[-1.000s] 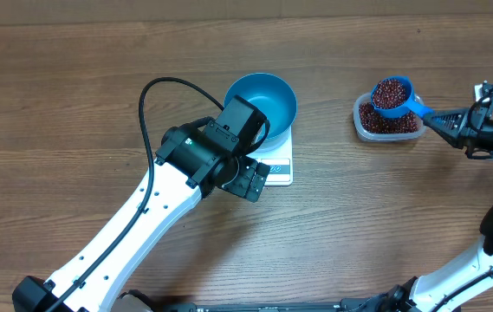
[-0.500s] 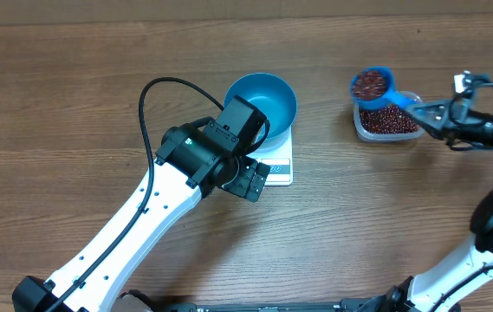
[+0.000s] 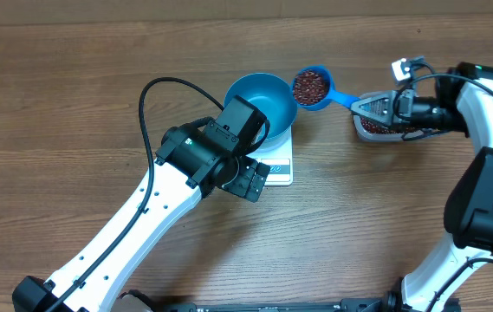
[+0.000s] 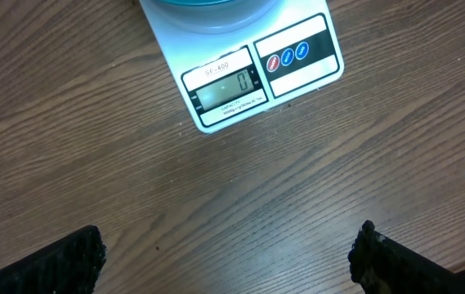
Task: Scoop item into bowl and weigh 150g on scale
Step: 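Carry the filled scoop left over the teal bowl on the scale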
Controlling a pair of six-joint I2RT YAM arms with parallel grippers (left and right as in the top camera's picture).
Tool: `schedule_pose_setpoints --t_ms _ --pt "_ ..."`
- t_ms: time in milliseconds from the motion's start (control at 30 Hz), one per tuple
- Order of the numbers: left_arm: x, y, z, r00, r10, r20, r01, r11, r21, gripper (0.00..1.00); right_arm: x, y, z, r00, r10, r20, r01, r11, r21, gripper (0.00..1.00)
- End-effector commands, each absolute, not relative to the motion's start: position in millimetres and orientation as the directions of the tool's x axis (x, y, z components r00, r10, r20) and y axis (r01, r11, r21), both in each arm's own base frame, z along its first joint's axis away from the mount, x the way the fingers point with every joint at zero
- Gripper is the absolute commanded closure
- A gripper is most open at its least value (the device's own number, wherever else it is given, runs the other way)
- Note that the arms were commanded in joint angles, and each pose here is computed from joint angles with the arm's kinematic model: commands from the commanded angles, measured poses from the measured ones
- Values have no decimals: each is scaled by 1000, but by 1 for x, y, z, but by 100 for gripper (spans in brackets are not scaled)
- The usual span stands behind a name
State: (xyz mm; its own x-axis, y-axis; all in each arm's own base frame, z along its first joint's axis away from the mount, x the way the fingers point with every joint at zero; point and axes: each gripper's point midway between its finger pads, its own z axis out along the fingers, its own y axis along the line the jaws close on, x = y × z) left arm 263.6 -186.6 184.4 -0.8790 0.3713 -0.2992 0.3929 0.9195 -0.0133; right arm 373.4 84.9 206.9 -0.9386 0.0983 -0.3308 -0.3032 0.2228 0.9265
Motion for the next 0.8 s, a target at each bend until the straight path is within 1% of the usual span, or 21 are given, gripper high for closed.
schedule_pose_setpoints --t_ms 0,233,300,433,567,700,767 --pt "267 -188 192 -875 360 -323 385 923 -15 0 383 106 234 -893 86 -441 -425 158 892 96" --pt "267 -188 192 -875 360 -323 385 923 -15 1 389 137 238 -849 5 -528 -523 141 841 96" --pt "267 -188 192 -875 360 -324 386 923 -16 0 394 140 232 -846 -17 -533 -528 168 832 96" --pt "267 -188 192 -875 360 -323 385 923 -15 1 409 146 216 -844 -59 -532 -528 257 809 96" --pt "267 -188 192 -875 360 -323 385 923 -15 0 413 156 209 -822 -102 -561 -564 291 773 96" --pt "267 -188 192 -875 360 -323 386 923 -16 0 410 168 197 -818 -162 -553 -572 333 749 96" --pt "267 -188 192 -875 360 -323 385 923 -15 0 409 171 196 -816 -170 -552 -575 333 747 96"
